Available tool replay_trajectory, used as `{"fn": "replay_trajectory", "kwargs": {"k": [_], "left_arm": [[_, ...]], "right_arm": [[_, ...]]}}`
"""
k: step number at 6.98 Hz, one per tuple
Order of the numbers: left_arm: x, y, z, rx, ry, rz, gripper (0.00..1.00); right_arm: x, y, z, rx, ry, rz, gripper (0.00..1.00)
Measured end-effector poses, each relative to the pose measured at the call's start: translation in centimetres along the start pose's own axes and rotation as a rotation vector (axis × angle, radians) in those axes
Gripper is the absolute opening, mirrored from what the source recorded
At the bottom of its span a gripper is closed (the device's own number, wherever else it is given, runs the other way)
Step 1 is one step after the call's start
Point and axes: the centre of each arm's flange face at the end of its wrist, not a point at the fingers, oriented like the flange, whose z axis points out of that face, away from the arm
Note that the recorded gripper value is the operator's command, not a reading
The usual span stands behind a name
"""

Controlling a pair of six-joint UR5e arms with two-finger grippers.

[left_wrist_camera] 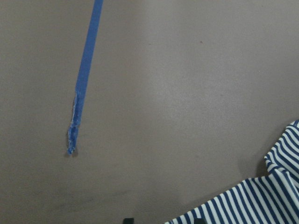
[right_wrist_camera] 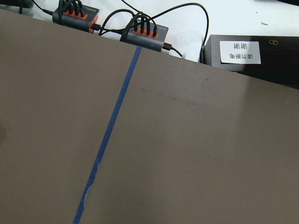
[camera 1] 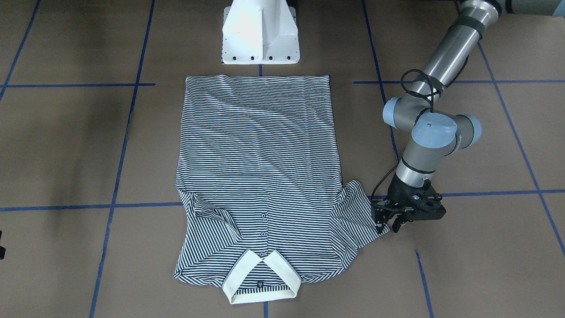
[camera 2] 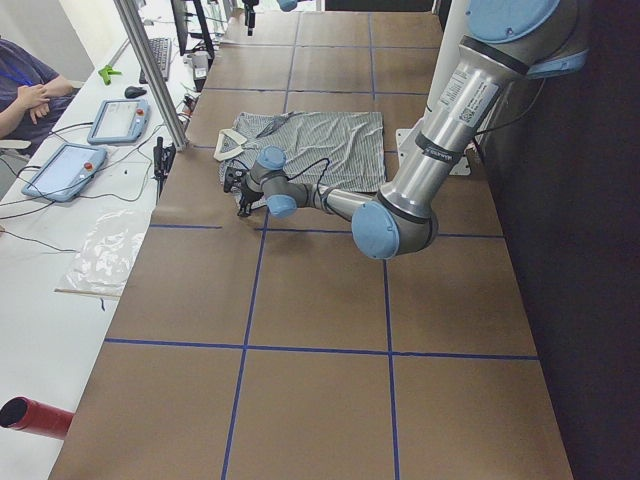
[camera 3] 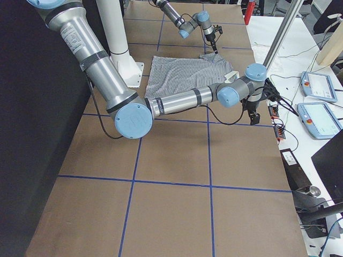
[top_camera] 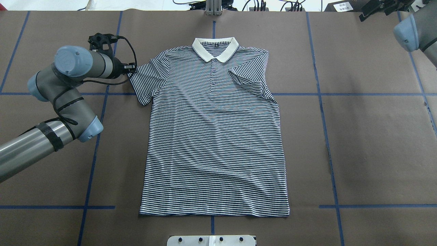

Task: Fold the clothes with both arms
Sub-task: 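Reach the left gripper to the other short sleeve and grasp it, then fold the held sleeve inward over the shirt body with the left gripper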

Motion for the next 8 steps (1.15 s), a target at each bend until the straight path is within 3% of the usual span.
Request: {"fn": "replay_trajectory", "kwargs": {"k": [5, 8], "left_arm": [[1.6, -0.6, -0.6, 0.009, 0.02, 0.008, 0.0], [9.1, -3.5, -2.5, 0.0, 0.006, -0.021, 0.0]], "right_arm": [[0.2, 0.2, 0.1, -0.003, 0.001, 0.001, 1.0], [0.2, 0.2, 0.1, -0.002, 0.001, 0.004, 1.0]]}}
